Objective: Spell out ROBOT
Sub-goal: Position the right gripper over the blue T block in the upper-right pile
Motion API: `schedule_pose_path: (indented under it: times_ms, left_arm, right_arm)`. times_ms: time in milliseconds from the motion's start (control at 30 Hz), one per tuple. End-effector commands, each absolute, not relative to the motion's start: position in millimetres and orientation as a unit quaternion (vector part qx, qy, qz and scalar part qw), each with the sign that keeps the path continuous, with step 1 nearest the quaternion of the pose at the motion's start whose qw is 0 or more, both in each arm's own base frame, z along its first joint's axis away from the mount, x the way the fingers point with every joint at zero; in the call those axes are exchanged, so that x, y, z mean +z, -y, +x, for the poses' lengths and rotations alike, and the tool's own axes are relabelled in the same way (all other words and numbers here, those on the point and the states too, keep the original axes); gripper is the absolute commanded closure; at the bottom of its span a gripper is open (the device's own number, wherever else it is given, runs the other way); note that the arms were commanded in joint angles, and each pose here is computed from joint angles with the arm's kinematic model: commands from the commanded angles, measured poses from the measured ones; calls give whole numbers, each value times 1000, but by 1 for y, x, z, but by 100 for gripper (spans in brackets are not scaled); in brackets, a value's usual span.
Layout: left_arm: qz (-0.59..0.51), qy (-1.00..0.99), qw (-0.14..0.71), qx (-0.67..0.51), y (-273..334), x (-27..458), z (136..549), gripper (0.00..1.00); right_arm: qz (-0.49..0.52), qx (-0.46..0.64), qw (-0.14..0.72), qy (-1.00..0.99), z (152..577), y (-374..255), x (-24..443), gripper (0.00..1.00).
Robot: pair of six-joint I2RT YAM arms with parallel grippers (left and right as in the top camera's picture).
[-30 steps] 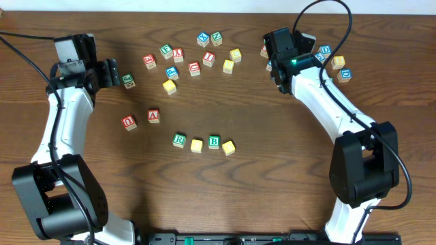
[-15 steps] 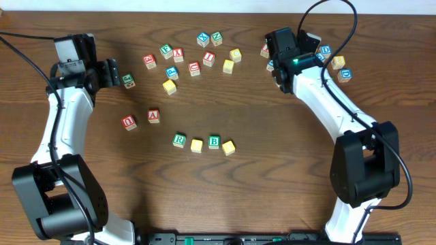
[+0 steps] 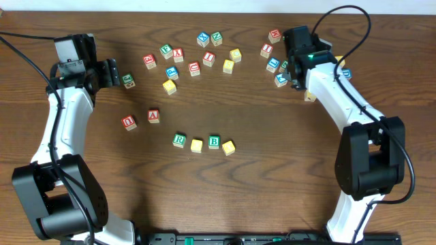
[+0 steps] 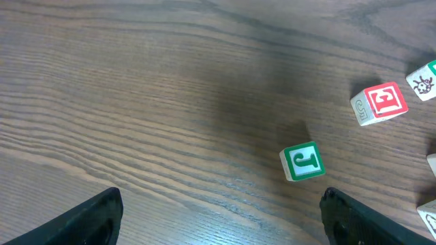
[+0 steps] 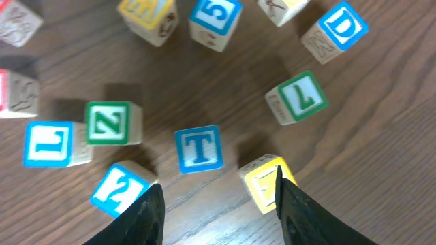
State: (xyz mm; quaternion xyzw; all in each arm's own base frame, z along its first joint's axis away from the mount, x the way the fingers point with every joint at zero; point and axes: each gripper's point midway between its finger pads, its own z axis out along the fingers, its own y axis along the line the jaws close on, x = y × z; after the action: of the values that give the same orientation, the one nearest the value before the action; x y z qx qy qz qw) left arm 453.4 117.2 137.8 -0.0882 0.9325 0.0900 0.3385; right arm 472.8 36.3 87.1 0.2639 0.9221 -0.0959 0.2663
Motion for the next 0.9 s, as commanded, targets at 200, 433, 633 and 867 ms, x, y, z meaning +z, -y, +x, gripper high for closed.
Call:
schedule_pose_path:
  times_ms: [200, 433, 633, 867]
  left_arm:
    - [-87, -933, 338, 93, -119, 137, 453, 9]
    - [-87, -933, 338, 93, -119, 137, 453, 9]
    - [-87, -933, 338, 93, -119, 137, 453, 9]
    - [-87, -933, 338, 93, -119, 137, 453, 9]
  right_arm:
    - [277, -98, 253, -922, 471, -30, 77, 52]
    - [260, -83, 226, -935, 471, -39, 55, 52]
    - [218, -65, 225, -948, 478, -49, 49, 55]
    - [218, -65, 226, -947, 479, -49, 49, 55]
